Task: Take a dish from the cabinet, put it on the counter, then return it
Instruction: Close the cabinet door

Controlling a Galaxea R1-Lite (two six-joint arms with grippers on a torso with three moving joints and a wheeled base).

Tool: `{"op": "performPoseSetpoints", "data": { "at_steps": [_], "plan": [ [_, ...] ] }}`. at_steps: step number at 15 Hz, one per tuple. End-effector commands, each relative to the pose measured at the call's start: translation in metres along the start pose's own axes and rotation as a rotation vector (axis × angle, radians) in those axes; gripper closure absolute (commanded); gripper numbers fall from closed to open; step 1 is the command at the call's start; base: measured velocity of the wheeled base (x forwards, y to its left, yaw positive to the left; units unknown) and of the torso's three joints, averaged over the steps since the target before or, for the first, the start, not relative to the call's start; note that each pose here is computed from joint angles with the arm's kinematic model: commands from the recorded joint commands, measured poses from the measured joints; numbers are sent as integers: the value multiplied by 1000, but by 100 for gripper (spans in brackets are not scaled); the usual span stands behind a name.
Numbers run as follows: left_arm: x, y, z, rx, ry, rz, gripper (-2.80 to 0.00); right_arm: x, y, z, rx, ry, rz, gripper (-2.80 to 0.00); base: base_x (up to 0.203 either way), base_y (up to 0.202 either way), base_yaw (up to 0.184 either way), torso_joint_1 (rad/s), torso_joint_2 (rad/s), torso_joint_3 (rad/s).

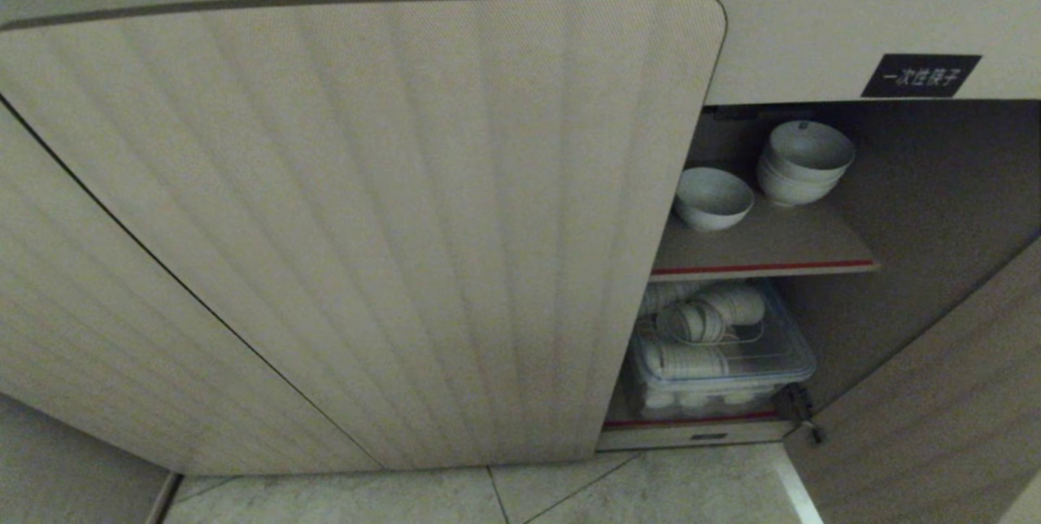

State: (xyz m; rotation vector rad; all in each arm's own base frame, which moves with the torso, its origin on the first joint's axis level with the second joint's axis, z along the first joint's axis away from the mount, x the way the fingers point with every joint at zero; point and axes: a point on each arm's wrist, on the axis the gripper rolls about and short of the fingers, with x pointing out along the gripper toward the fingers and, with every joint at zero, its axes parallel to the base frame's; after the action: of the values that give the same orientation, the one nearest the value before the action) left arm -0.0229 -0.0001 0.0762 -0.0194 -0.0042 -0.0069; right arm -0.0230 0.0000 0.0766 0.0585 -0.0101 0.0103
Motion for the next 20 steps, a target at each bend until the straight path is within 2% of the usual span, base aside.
{"op": "performPoseSetpoints", "data": {
  "at_steps": [1, 7, 20],
  "plan": [
    [0, 0, 0, -1, 0, 1, 0, 0, 0, 0, -2, 1, 1, 0, 0, 0, 0, 0, 0, 0],
    [0, 0, 0, -1, 0, -1, 0, 0, 0, 0, 30, 3, -3, 0, 0, 0, 0, 0, 0, 0],
    [0, 0, 0, -1, 0, 0, 0, 0, 0, 0, 29, 3, -3, 0, 0, 0, 0, 0, 0, 0]
  ]
}}
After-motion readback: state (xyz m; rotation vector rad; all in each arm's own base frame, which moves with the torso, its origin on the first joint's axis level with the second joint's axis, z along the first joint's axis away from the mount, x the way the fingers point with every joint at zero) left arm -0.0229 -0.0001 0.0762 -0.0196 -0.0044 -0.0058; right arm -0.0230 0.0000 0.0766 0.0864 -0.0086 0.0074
